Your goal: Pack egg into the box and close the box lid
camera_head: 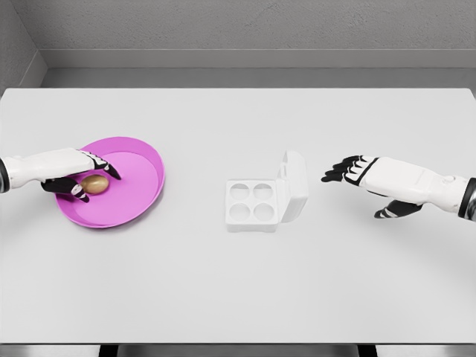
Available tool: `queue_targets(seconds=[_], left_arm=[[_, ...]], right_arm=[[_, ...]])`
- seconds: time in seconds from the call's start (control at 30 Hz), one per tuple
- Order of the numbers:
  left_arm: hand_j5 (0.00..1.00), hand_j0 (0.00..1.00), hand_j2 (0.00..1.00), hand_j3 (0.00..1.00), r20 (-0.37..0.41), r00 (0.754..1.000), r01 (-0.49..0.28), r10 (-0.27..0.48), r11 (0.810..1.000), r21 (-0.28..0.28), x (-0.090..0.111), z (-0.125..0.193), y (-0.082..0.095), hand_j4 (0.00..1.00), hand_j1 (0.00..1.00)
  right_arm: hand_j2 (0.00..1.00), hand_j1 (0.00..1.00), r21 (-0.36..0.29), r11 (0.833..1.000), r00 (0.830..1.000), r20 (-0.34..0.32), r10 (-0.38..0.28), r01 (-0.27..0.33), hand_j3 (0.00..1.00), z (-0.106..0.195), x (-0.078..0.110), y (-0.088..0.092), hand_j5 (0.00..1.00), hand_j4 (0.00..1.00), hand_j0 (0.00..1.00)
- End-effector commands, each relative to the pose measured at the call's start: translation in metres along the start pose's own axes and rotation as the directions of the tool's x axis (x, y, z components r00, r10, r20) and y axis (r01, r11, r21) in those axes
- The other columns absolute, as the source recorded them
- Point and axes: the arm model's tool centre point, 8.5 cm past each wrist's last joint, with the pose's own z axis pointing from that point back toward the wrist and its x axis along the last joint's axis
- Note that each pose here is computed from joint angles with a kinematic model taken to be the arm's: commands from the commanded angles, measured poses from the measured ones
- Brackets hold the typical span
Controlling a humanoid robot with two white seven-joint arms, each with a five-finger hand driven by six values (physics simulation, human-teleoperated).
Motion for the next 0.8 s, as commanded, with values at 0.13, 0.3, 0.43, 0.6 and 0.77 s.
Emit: queue_targets(seconds=[0.13, 0.3, 0.43, 0.6, 0.77], left_arm=[[0.60, 0.60, 0.60, 0.60, -0.003, 1.000, 0.000, 0.000, 1.000, 0.000, -0.0007, 0.0009, -0.0001, 0.60, 0.60], [0.53, 0.53, 0.53, 0.53, -0.003, 1.000, -0.001, 0.001, 1.000, -0.004, -0.0008, 0.0008, -0.0019, 0.53, 0.53], [0.45, 0.45, 0.45, 0.45, -0.002, 1.000, 0.000, 0.000, 1.000, -0.003, -0.0004, 0.0001, -0.0011, 0.45, 0.45], [0.41, 0.41, 0.41, 0.41, 0.000, 1.000, -0.001, 0.001, 1.000, -0.004, 0.0000, -0.0006, -0.0018, 0.41, 0.41], [0.40, 0.40, 0.40, 0.40, 0.001, 1.000, 0.006, -0.006, 1.000, 0.022, 0.0007, -0.0008, 0.0076, 0.40, 0.40]], right_arm=[[1.00, 1.00, -0.005, 1.000, 1.000, 0.000, -0.005, 0.005, 1.00, 0.0003, -0.0002, -0.0012, 1.00, 1.00, 1.00], [1.00, 1.00, -0.005, 1.000, 1.000, 0.000, -0.005, 0.005, 1.00, 0.0003, -0.0002, -0.0011, 1.00, 1.00, 1.00], [1.00, 1.00, -0.004, 1.000, 1.000, 0.000, -0.006, 0.006, 1.00, 0.0003, -0.0001, -0.0005, 1.00, 1.00, 1.00], [1.00, 1.00, -0.003, 1.000, 1.000, 0.000, -0.005, 0.005, 1.00, 0.0003, -0.0002, -0.0004, 1.00, 1.00, 1.00], [1.00, 1.00, -0.002, 1.000, 1.000, 0.000, -0.006, 0.006, 1.00, 0.0003, -0.0001, 0.0002, 1.00, 1.00, 1.00]])
